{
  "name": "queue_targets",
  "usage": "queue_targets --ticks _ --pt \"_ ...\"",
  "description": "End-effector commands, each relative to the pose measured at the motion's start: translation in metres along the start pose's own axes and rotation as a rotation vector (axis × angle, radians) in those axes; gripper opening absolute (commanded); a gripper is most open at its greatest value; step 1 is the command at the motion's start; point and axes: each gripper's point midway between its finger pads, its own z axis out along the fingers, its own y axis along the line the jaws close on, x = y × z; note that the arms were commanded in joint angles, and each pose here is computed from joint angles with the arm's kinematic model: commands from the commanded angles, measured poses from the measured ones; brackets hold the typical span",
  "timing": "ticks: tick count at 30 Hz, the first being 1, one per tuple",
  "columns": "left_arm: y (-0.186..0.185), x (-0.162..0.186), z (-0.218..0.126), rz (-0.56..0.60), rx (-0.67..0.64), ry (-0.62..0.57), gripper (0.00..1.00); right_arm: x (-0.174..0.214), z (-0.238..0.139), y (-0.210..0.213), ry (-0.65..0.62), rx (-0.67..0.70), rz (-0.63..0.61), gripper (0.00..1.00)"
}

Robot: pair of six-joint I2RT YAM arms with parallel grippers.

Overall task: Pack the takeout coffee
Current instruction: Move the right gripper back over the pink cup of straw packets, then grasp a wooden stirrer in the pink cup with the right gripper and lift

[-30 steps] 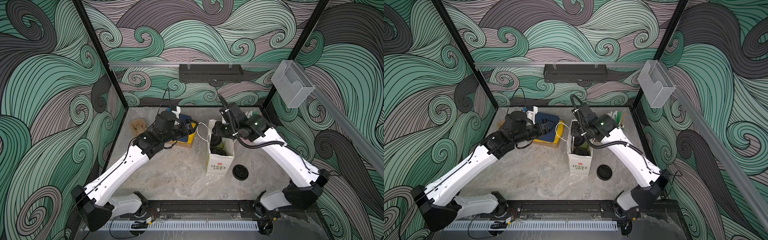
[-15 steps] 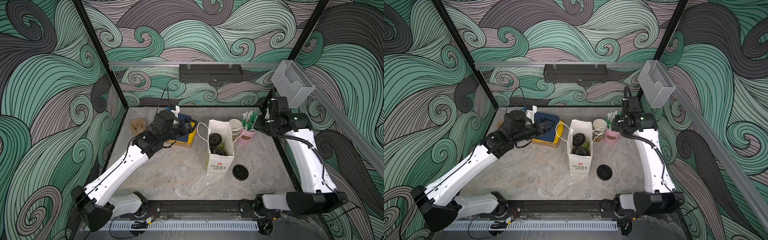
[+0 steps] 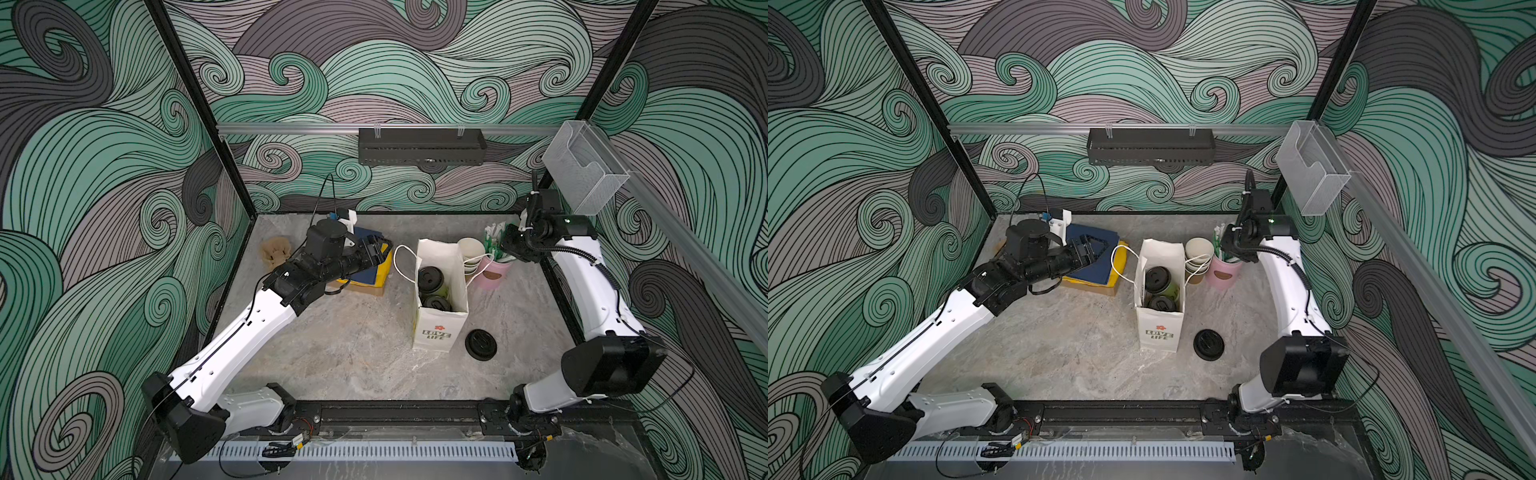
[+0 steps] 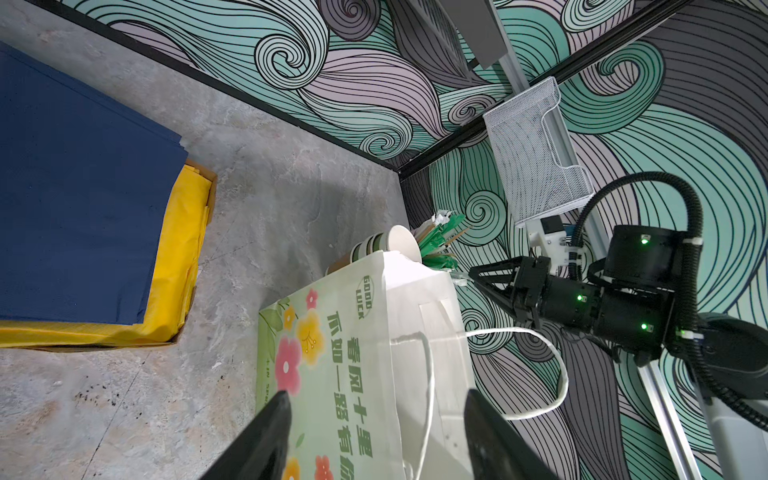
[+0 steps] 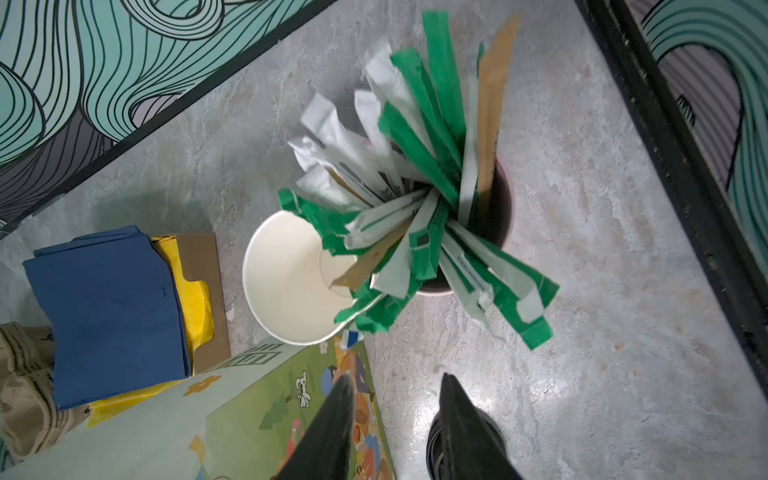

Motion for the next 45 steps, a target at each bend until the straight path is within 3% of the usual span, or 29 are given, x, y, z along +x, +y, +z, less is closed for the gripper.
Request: queue_targets --ticks 1,16,26,36,45 --pt "-0.011 -0.011 -0.003 0.020 0.034 -0.019 0.68 -0.019 -0.004 -0.009 -0.032 0.078 -0.083 0.35" --pt "-0.005 -0.016 -0.005 0.015 0.019 -0.033 0.68 -0.084 0.024 -0.052 -0.070 0.206 -0.021 0.37" --pt "-0.002 -0.019 -0.007 0.013 0.014 -0.038 0.68 -0.084 0.056 -0.048 -0.011 0.171 0.000 0.32" --pt "-0.002 -0.019 -0.007 0.010 0.017 -0.036 0.68 -0.081 0.064 -0.051 0.008 0.183 -0.003 0.18" --pt "-0.003 -0.020 -0.008 0.007 0.023 -0.037 0.67 -0.083 0.072 -0.053 0.023 0.197 -0.014 0.17"
